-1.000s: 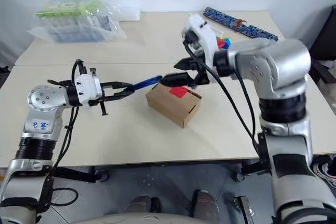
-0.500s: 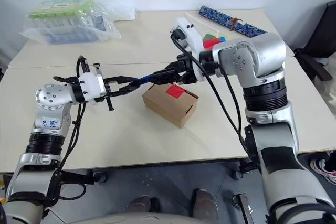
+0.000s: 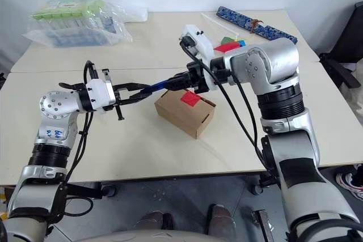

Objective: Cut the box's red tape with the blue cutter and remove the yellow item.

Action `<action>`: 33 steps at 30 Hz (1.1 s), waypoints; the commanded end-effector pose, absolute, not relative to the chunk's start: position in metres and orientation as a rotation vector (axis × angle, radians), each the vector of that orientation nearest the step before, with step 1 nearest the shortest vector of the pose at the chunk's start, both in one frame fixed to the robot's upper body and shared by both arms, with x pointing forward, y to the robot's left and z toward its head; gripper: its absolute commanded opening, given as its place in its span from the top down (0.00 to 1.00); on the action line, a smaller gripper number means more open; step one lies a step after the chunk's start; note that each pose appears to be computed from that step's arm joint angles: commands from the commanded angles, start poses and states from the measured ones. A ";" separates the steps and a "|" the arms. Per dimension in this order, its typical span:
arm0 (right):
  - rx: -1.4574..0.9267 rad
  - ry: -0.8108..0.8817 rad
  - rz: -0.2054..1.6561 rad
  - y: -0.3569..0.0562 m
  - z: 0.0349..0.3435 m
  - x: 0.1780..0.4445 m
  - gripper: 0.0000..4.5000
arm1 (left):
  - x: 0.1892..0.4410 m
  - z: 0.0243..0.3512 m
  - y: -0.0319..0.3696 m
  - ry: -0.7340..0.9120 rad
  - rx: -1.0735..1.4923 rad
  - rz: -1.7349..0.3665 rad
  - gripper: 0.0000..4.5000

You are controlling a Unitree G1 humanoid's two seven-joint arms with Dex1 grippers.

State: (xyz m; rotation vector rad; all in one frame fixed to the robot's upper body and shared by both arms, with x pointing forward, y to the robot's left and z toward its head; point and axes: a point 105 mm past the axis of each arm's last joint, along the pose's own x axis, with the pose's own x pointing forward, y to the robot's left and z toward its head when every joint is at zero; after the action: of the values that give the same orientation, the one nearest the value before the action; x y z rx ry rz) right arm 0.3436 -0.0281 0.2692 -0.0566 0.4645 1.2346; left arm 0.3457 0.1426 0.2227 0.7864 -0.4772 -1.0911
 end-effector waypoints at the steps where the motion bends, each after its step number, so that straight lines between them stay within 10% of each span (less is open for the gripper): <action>1: -0.110 0.371 1.248 -0.029 0.292 0.337 0.96 | 0.343 0.232 0.143 -0.513 0.776 -1.085 0.90; 3: -0.117 0.352 1.245 -0.030 0.296 0.336 0.96 | 0.345 0.231 0.144 -0.486 0.759 -1.084 0.90; 17: -0.153 0.261 1.135 -0.047 0.315 0.341 0.96 | 0.365 0.243 0.199 -0.328 0.610 -0.884 0.00; 26: -0.189 0.271 0.934 -0.099 0.306 0.355 0.96 | 0.375 0.243 0.193 -0.184 0.350 -0.915 0.00; 33: -0.205 0.246 0.839 -0.120 0.301 0.356 0.96 | 0.366 0.233 0.160 -0.013 0.245 -1.130 0.39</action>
State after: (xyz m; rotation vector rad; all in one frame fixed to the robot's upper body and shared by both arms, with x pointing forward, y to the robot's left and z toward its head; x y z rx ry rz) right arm 0.3616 -0.1190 0.2816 -0.1756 0.3341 0.8459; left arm 0.3709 0.1695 0.2180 0.2255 0.0171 -1.0696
